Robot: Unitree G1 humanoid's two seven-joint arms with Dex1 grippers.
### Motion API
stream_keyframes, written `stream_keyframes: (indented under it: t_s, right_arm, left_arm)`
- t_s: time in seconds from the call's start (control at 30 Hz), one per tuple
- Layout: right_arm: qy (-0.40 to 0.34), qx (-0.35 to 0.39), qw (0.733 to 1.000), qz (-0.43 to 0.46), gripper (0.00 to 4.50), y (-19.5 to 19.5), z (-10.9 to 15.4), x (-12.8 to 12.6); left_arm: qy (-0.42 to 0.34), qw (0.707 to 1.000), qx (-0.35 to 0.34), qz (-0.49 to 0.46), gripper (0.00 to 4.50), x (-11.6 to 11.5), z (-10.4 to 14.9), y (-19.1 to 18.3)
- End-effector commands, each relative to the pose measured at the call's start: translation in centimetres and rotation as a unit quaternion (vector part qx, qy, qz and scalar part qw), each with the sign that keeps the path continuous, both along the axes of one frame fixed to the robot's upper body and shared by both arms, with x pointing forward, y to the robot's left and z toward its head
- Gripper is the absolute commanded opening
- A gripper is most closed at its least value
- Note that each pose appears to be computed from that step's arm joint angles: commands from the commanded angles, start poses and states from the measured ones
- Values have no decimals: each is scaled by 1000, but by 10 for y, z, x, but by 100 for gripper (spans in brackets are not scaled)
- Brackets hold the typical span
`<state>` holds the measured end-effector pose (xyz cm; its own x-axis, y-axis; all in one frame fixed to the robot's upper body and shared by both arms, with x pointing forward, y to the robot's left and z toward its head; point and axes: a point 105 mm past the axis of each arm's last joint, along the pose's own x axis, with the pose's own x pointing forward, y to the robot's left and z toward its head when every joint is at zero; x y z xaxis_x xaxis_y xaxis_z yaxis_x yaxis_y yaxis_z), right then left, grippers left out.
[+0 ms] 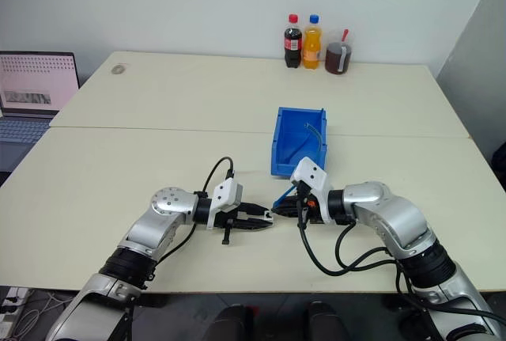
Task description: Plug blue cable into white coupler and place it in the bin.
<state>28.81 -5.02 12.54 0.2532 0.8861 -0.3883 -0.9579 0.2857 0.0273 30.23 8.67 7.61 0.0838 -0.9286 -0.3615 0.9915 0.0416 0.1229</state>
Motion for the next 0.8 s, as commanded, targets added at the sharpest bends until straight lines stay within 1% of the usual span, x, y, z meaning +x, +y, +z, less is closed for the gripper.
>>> stream_keyframes:
  t_s: [0.03,0.47,0.8]
  right_arm:
    - [-24,-3,1000,17,19,4,5,-2]
    - [-32,-21,999,36,19,9,0,-5]
    - [-49,-75,995,45,19,3,-11,-4]
  left_arm:
    - [41,999,26,-11,77,-13,-21,-4]
    - [37,999,30,-11,77,-11,-20,-5]
    - [35,999,29,-11,77,-10,-19,-8]
